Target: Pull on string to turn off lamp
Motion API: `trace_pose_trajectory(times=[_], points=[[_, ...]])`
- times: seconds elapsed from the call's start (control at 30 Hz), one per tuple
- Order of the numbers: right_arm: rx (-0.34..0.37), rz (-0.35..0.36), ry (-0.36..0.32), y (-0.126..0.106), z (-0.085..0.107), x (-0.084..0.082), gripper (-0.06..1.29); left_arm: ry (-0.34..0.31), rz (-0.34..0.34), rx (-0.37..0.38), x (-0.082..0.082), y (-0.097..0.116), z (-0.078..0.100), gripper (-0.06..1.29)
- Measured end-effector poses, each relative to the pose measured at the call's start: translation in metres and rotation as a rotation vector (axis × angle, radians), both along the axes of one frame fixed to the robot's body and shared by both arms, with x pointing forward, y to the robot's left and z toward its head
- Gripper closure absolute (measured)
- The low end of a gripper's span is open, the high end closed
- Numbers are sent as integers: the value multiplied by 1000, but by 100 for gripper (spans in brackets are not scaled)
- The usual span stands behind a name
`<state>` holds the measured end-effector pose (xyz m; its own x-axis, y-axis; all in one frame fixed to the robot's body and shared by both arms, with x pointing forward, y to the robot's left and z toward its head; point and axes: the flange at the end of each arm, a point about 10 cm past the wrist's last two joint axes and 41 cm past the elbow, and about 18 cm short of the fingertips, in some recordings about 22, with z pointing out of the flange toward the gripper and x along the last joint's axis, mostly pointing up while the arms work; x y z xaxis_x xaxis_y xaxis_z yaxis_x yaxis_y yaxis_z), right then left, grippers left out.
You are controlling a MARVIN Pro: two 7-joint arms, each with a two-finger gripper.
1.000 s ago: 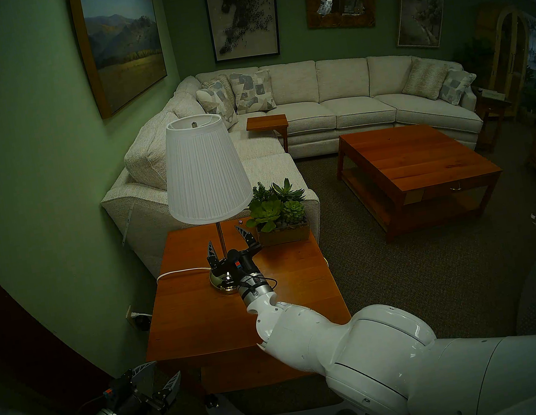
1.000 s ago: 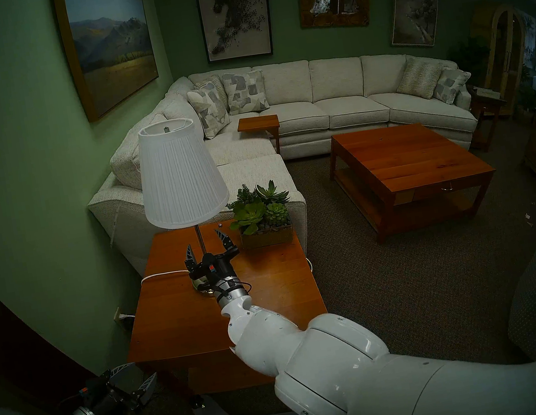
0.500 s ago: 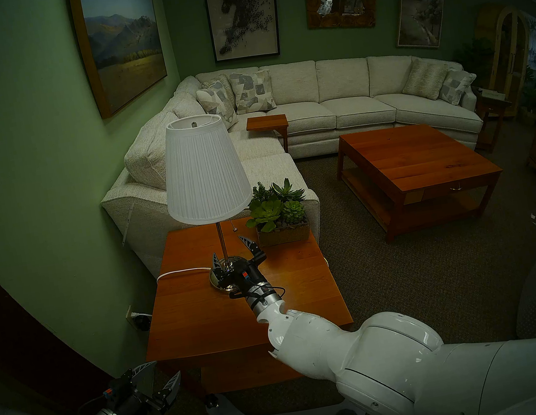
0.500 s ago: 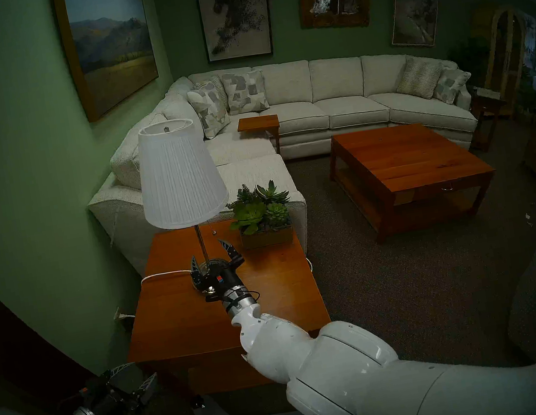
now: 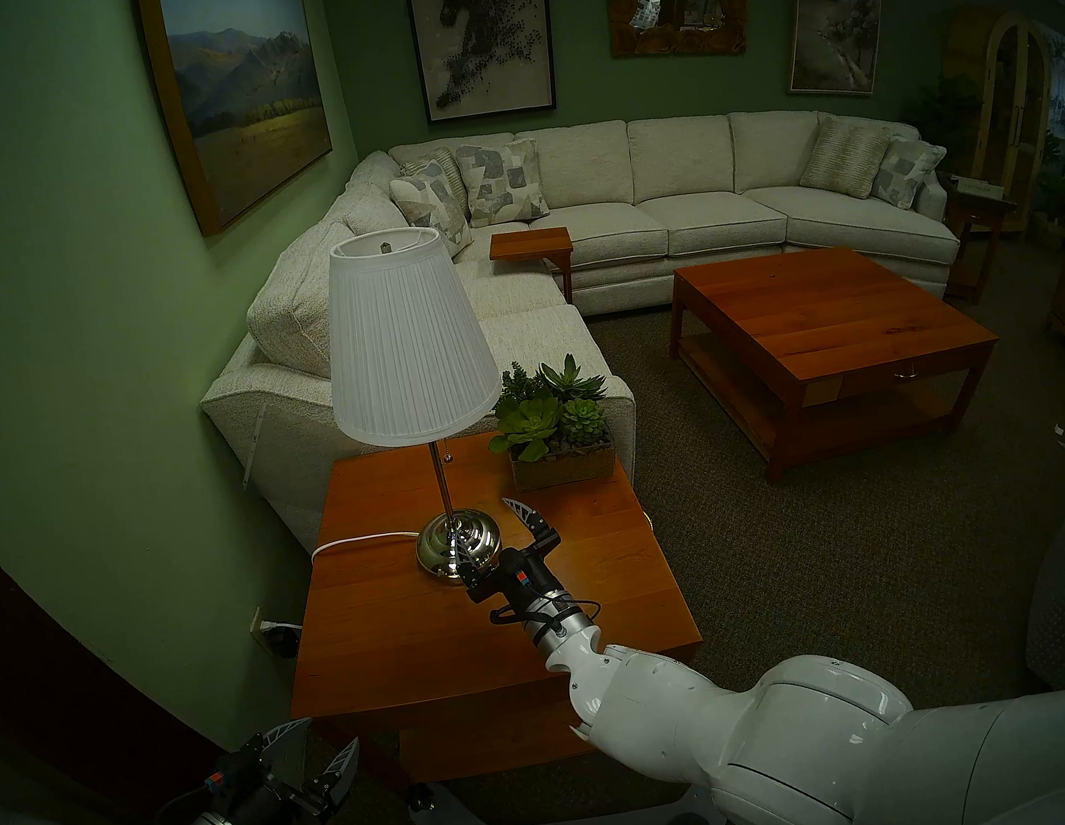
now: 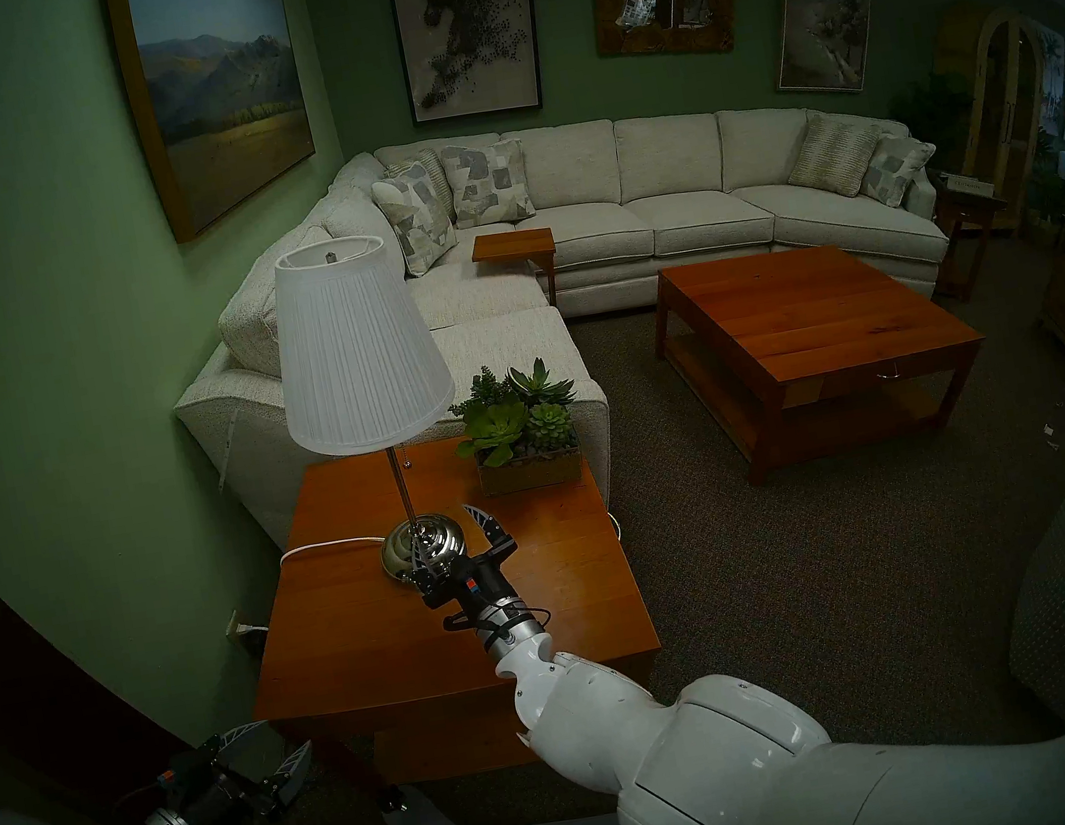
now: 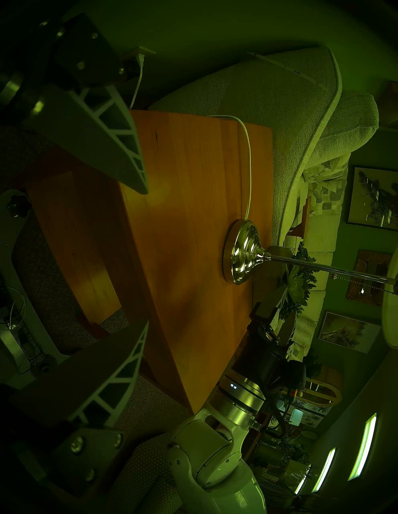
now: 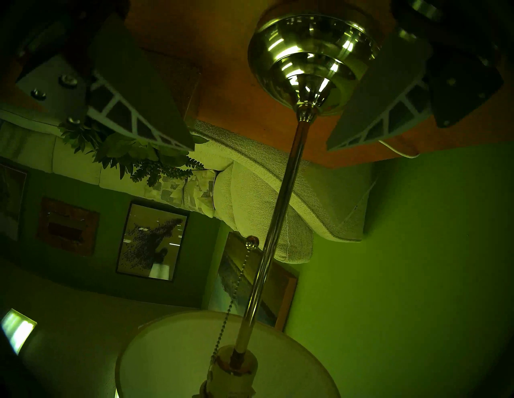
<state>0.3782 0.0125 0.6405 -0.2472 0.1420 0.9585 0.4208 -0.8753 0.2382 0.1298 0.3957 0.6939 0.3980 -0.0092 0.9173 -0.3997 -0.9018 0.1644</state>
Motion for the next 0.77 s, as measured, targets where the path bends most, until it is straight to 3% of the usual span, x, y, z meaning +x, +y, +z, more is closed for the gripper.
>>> trace_pose_trajectory(times=[0.37,0.77], points=[[39,-19,23,-17,-19,-34,-1,0,0,0,0,0,0,0],[100,-8,42,-14,-24,-64,-1,0,0,0,0,0,0,0]])
